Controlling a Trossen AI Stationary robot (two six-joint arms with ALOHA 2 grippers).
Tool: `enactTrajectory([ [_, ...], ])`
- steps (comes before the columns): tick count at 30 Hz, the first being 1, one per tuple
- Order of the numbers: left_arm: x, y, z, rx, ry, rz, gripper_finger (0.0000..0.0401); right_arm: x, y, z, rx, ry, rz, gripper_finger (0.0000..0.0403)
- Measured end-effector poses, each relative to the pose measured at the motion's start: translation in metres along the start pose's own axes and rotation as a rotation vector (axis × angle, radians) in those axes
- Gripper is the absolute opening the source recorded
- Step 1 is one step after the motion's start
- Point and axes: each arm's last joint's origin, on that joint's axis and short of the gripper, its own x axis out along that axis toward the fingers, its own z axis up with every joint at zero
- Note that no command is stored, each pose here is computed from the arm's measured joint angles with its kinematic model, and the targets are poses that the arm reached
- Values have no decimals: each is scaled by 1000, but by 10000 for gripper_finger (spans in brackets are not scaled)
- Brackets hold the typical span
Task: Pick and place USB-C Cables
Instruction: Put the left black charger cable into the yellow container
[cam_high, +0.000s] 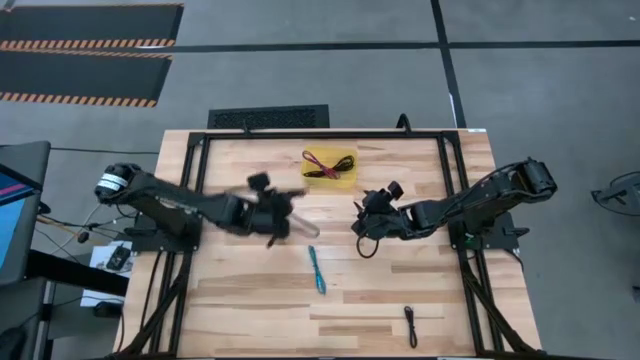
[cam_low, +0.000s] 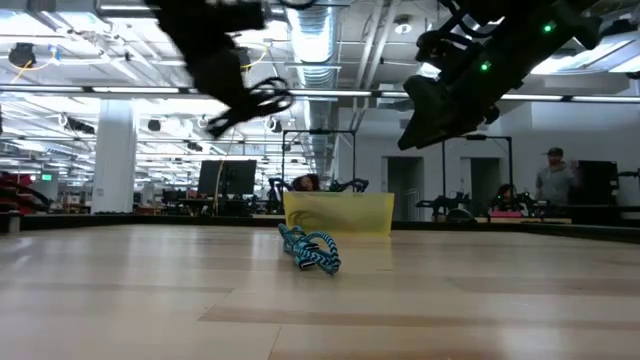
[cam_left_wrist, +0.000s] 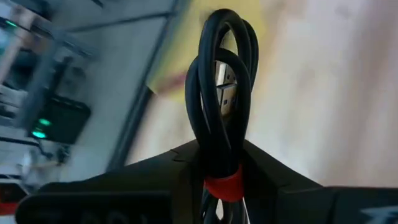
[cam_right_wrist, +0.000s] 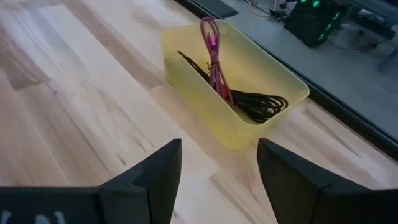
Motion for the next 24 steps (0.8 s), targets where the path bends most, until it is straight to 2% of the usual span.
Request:
enactTrajectory([
  [4,33,32,19,10,-72,42,62,0,-2,-3,-32,22,-14,234],
  [10,69,82,34,67,-212,-38,62,0,-5,-7,-71,47,-45,234],
  [12,78,96,36,49,-277,-76,63,0,-5,-7,-76,48,-51,234],
  [15,98,111,38,-66,-326,-56,63,0,-7,-8,-90,50,-68,234],
  [18,124,110,38,-125,-342,-57,63,1,-8,-8,-92,53,-78,234],
  [24,170,88,32,71,-239,-21,63,1,-10,-10,-95,69,-90,234],
])
